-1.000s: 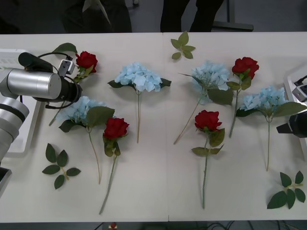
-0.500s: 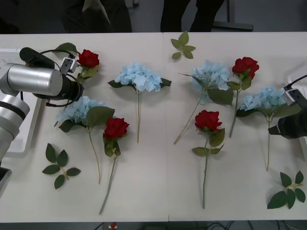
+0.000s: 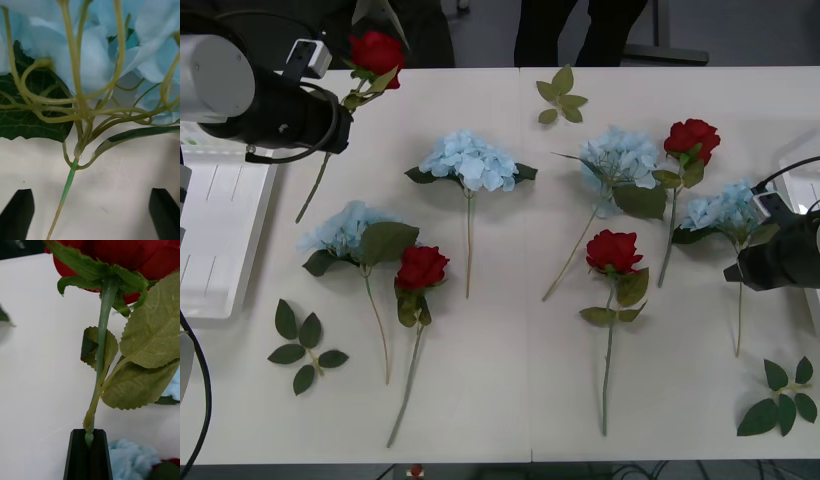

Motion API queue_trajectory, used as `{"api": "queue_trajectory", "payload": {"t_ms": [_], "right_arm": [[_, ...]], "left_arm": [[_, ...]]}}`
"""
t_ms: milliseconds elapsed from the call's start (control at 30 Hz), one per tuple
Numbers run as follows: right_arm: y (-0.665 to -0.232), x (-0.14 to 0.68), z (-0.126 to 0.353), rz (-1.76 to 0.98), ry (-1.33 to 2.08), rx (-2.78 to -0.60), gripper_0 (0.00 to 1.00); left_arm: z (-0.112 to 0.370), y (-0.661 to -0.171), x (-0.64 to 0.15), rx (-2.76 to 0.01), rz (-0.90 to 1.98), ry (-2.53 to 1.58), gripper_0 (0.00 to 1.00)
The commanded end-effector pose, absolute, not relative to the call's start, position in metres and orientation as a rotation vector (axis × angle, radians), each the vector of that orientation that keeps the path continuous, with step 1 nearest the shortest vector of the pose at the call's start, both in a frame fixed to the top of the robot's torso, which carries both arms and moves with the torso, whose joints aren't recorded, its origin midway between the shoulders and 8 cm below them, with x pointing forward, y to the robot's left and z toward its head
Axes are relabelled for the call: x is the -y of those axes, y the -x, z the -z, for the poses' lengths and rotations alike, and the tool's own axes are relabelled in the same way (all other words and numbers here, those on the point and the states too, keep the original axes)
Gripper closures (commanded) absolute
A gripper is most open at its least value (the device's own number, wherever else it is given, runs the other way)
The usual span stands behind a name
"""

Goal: Place the red flowers into the right box and the blue flowers into the left box. If a person shows an open palm, hand one flower to the person first, then continue sorting.

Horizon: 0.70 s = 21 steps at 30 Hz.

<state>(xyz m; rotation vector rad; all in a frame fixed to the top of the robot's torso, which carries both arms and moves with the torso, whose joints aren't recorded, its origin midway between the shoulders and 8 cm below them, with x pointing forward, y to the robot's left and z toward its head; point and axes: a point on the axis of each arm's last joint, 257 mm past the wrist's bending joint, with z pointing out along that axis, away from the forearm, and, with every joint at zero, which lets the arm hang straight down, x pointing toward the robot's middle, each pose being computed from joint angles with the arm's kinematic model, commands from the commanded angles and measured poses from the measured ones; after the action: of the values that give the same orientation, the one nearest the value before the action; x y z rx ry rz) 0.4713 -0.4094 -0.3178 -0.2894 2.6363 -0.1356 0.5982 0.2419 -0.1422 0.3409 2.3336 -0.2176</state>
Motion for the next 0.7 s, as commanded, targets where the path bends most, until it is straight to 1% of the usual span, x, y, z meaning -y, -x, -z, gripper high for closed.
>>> {"api": "queue_trajectory", "payload": {"t_ms": [33,100,133,200,233,267,367,400,533,700], "right_arm": [[-0.483,0.406,0.316,0.124,0.224,-2.637,0.29],[-0.486,0.405,0.319,0.124,0.229,-2.634,0.31],[-0.488,0.403,0.322,0.122,0.231,-2.628,0.39],[-0.488,0.402,0.323,0.119,0.225,-2.626,0.50],[-0.489,0.401,0.323,0.115,0.222,-2.626,0.61],[-0.488,0.401,0.323,0.113,0.220,-2.631,0.69],[-0.487,0.400,0.323,0.112,0.215,-2.639,0.84],[-0.488,0.401,0.322,0.111,0.211,-2.637,1.00],[-0.488,0.399,0.321,0.103,0.208,-2.642,1.00],[-0.490,0.398,0.316,0.089,0.198,-2.636,1.00]], "left_arm": [[0.085,-0.584,-0.210,-2.180,0.434,-0.493,1.00],[0.073,-0.575,-0.199,-2.133,0.544,-0.518,1.00],[0.062,-0.567,-0.191,-2.079,0.637,-0.544,1.00],[0.053,-0.554,-0.179,-2.021,0.747,-0.574,1.00],[0.046,-0.547,-0.171,-1.976,0.817,-0.587,1.00],[0.041,-0.540,-0.165,-1.941,0.876,-0.593,1.00],[0.023,-0.521,-0.148,-1.826,1.043,-0.602,1.00],[0.017,-0.511,-0.141,-1.781,1.102,-0.610,1.00],[-0.003,-0.479,-0.114,-1.657,1.244,-0.601,1.00],[-0.013,-0.453,-0.079,-1.565,1.328,-0.549,1.00]]}}
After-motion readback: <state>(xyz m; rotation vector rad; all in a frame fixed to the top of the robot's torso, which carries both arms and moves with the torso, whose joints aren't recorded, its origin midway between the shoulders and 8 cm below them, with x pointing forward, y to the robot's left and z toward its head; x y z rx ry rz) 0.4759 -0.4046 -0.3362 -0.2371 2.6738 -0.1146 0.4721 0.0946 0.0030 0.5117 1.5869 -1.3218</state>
